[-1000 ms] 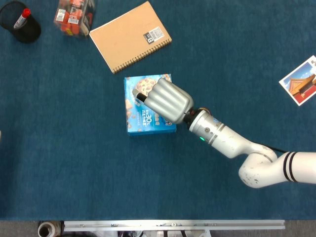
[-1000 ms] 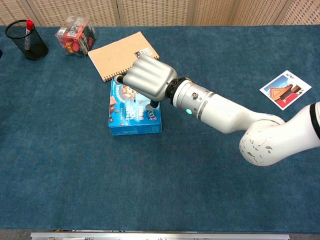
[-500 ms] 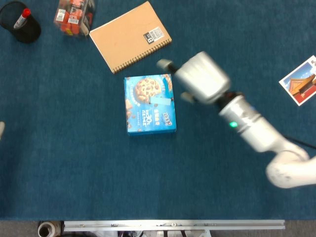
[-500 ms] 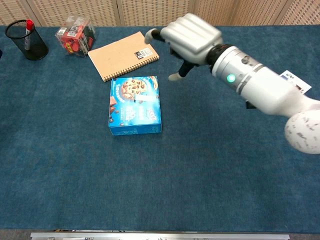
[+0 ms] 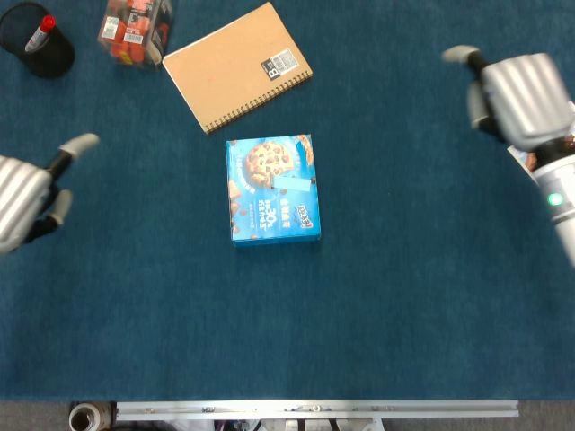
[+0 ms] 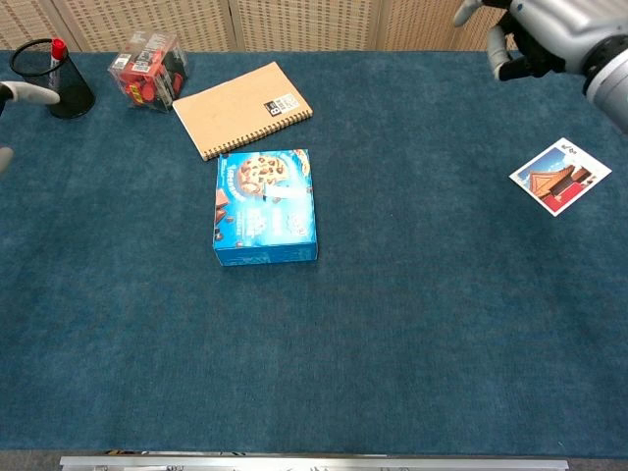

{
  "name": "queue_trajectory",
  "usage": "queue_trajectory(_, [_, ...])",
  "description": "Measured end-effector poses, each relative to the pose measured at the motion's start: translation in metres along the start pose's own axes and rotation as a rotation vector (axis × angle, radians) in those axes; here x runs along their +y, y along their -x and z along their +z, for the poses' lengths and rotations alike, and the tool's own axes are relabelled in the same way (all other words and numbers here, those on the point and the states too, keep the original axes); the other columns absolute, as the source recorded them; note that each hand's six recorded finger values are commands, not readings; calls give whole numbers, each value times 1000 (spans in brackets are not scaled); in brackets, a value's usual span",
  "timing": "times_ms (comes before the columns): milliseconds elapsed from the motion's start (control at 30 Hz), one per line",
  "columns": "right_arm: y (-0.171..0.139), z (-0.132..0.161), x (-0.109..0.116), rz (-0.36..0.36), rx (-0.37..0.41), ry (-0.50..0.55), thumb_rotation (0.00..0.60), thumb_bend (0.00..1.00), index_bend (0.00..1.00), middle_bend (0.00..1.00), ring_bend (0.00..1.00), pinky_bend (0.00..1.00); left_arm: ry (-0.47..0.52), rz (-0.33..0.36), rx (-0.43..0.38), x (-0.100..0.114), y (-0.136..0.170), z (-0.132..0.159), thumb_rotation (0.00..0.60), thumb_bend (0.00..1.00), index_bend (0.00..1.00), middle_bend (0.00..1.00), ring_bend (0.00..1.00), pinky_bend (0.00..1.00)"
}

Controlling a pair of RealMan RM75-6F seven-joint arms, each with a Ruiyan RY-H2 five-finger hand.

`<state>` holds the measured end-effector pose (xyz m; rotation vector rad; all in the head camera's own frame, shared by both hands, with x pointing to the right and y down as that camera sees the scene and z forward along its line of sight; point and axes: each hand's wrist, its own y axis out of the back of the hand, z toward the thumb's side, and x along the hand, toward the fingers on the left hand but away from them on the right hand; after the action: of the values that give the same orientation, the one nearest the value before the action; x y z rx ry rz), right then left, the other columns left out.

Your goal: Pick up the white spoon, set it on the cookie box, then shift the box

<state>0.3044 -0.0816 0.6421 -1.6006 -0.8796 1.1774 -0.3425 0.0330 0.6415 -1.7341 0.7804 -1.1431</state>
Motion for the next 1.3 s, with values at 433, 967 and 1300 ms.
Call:
queue_trajectory(433, [-9,-37,8,11,-99,58,600,705,304,774,843,1000,-97,-117,-168,-5,-59,48,600,784,189,1000,1000,1000])
queue_trajectory(967, [-12,-52,-9,50,-147,81,600,699,304,774,861,1000,-165,-183,-320,-22,-108,117,600,803,172,1000,1000,1000])
queue_trajectory(1300, [-18,-65,-14,58,-187,96,600,697,304,774,869,1000,-207,-237,-366,-41,-133,146,600,803,172,1000,1000,1000])
